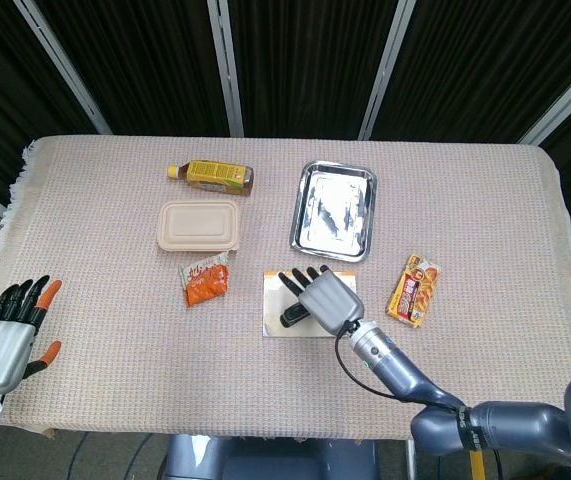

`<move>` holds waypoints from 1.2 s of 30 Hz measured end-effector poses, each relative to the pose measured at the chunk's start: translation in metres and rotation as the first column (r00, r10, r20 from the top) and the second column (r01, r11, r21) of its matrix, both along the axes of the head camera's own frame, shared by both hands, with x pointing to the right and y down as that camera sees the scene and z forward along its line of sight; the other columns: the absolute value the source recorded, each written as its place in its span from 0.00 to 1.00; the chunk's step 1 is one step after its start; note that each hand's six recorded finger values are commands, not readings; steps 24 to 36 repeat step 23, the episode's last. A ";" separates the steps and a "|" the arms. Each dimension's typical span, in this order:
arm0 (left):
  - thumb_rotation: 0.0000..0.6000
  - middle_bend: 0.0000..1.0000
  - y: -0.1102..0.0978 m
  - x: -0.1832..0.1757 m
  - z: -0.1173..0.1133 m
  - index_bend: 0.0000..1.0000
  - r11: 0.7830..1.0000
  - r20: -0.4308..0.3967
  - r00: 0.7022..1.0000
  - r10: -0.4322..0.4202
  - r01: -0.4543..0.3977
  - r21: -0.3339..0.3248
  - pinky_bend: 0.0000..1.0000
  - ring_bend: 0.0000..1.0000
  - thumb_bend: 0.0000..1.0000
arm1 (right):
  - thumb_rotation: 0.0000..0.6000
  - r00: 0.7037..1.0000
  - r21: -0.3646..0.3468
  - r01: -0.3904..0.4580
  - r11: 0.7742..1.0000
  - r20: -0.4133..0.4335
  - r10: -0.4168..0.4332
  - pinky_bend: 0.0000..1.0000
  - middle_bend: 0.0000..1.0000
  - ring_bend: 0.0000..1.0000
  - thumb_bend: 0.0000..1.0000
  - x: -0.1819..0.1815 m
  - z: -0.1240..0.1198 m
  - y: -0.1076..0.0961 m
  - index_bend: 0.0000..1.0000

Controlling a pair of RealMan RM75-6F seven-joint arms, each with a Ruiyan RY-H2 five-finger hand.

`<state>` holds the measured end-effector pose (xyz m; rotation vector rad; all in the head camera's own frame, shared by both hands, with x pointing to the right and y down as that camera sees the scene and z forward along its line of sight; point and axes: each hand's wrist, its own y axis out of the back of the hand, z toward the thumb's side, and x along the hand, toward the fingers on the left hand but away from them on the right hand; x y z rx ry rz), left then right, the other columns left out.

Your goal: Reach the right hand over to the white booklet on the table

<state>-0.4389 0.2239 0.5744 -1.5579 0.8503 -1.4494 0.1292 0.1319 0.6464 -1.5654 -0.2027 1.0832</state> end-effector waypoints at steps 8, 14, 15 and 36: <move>1.00 0.00 -0.003 -0.008 -0.011 0.00 0.998 -0.017 0.999 -0.035 0.036 0.045 0.07 0.00 0.30 | 1.00 0.975 0.123 -0.219 0.968 0.006 0.220 0.00 0.00 0.00 0.22 0.087 -0.043 0.002 0.00; 1.00 0.00 -0.003 -0.014 -0.022 0.00 0.993 -0.031 0.998 -0.061 0.064 0.095 0.07 0.00 0.31 | 1.00 0.914 0.144 -0.406 0.903 0.068 0.400 0.00 0.00 0.00 0.20 0.159 -0.064 0.023 0.00; 1.00 0.00 -0.003 -0.015 -0.025 0.00 0.992 -0.033 0.997 -0.066 0.069 0.104 0.07 0.00 0.31 | 1.00 0.901 0.147 -0.434 0.889 0.072 0.428 0.00 0.00 0.00 0.20 0.171 -0.066 0.028 0.00; 1.00 0.00 0.002 -0.014 -0.032 0.00 0.989 -0.037 0.997 -0.063 0.068 0.132 0.07 0.00 0.31 | 1.00 0.800 0.190 -0.599 0.778 0.097 0.592 0.00 0.00 0.00 0.20 0.257 -0.073 0.066 0.00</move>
